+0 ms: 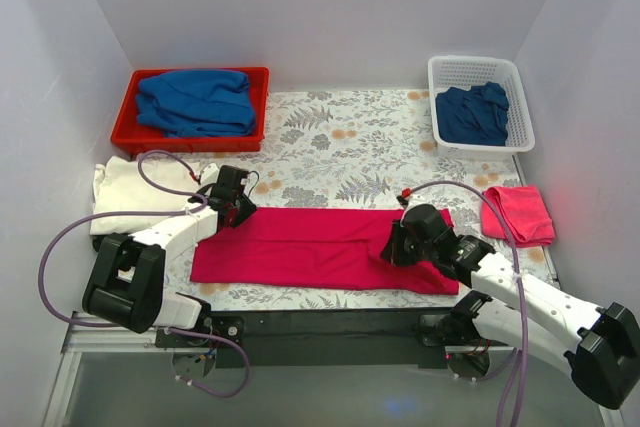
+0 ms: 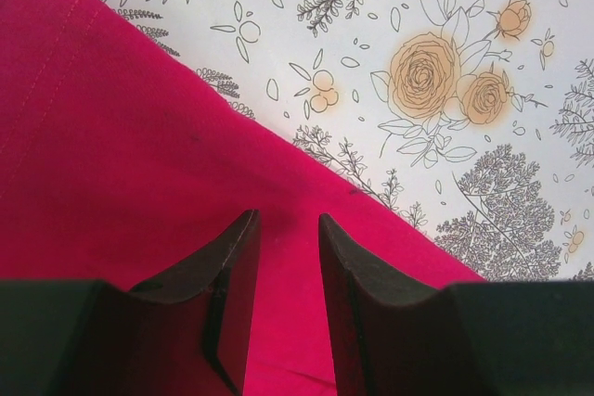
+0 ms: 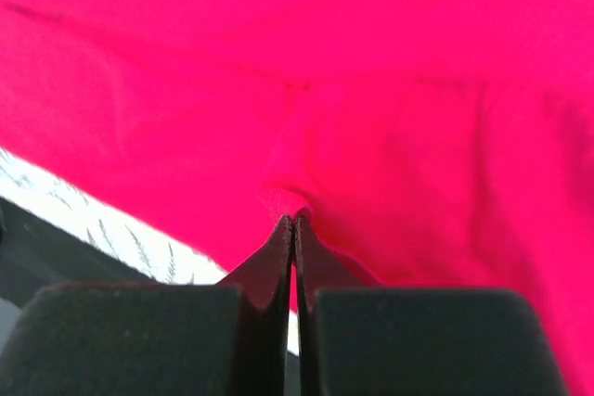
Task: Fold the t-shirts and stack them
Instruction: Fold the other side of the tshirt into a rectangle, then rotate the tshirt 90 degrees
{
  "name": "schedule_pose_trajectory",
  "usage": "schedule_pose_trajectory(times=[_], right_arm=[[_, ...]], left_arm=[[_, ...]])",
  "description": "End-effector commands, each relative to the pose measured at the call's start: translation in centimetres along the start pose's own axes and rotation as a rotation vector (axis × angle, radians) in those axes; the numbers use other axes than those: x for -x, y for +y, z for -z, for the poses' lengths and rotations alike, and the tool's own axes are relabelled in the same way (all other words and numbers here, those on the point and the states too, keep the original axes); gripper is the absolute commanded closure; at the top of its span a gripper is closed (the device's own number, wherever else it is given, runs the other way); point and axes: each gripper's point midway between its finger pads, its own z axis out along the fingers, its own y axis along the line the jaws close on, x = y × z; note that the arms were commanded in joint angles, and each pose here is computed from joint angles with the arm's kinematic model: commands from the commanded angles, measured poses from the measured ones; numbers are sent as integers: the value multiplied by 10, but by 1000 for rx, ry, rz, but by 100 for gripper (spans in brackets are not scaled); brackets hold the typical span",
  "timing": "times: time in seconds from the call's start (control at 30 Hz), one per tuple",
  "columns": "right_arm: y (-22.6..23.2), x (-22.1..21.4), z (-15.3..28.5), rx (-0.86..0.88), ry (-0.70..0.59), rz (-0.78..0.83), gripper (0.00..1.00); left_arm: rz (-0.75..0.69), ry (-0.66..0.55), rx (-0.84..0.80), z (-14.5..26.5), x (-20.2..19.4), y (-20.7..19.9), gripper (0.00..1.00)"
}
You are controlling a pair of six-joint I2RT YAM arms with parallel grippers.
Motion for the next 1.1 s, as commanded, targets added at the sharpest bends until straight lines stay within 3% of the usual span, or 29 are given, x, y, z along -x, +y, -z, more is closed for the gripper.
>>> schedule_pose_trajectory(times=[0.0, 0.17, 0.3, 0.4, 0.7, 1.07], right_arm=[[-4, -30, 0, -34, 50, -46, 99], [-1, -63, 1, -49, 99, -38, 98], [1, -64, 4, -81, 84, -17, 72], [13, -53, 10, -58, 50, 0, 60], [33, -9, 33, -15, -107, -18, 59], [-55, 3, 27, -464, -189, -66, 59]], left_arm=[[10, -36, -1, 2, 10, -6, 70], [15, -40, -2, 1, 10, -6, 70], [14, -47, 0, 2, 12, -5, 70], [9, -50, 2, 1, 13, -6, 70], [-3, -54, 9, -1, 14, -6, 70], [-28, -3, 33, -12, -1, 1, 70]])
